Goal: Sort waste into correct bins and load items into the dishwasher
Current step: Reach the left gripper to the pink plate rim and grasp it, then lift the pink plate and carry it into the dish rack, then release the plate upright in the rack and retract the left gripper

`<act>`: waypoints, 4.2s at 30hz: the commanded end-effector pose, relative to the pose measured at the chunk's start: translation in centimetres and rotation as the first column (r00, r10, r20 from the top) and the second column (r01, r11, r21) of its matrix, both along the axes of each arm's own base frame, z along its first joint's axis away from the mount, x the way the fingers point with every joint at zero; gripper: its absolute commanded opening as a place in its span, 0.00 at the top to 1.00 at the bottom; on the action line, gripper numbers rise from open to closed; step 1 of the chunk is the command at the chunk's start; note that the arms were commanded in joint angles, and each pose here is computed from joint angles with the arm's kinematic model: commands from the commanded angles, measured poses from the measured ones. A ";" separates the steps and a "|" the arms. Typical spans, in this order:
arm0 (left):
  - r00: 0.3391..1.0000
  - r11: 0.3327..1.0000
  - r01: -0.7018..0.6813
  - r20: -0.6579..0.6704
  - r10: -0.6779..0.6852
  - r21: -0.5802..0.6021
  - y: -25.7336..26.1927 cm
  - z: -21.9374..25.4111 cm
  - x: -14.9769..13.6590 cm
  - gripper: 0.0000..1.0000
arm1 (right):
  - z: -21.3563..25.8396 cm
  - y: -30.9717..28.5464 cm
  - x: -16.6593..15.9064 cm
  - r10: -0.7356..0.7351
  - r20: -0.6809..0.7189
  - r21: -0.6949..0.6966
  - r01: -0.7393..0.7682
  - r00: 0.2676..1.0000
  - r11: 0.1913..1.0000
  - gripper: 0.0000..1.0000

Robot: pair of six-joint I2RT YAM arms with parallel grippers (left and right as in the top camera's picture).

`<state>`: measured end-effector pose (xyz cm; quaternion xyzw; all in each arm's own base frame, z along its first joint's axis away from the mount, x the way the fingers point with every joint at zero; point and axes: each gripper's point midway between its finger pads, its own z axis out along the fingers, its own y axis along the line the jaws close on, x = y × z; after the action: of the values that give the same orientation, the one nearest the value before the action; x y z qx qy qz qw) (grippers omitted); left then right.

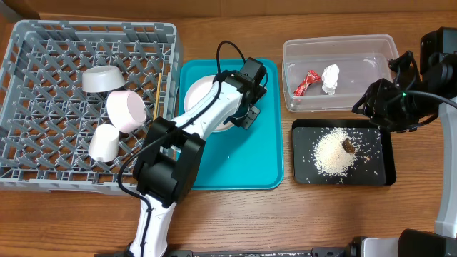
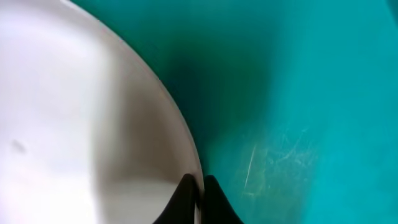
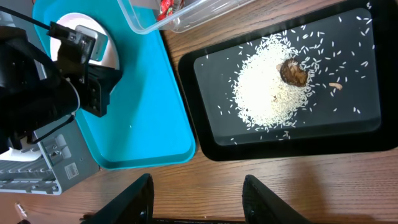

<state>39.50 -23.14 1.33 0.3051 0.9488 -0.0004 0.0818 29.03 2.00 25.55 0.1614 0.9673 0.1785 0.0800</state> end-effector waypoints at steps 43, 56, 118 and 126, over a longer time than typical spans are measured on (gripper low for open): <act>0.949 0.648 -0.298 -0.146 0.278 -0.701 11.2 25.4 6.9 0.96 | -0.1 -0.4 -0.1 0.005 0.005 -0.035 -0.004 1.000 0.999 0.48; 0.916 0.650 -0.391 -0.208 0.342 -0.652 15.4 22.1 7.0 0.96 | -0.1 -0.4 -0.1 0.005 0.005 -0.035 -0.004 1.000 0.999 0.48; 0.605 0.648 -0.761 -0.342 0.719 0.015 24.3 16.6 -14.5 0.00 | -3.4 2.6 4.4 0.182 0.154 -0.241 -0.142 0.971 0.960 0.00; 0.706 0.681 -0.698 -0.051 0.706 -0.221 23.9 17.8 -16.9 0.00 | -0.6 2.2 0.0 0.141 0.473 -0.231 -0.033 0.869 0.973 0.00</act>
<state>23.77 1.06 18.02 -0.1193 0.9875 -0.0753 0.0699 30.98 4.57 23.86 0.0532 0.9505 0.1081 0.2864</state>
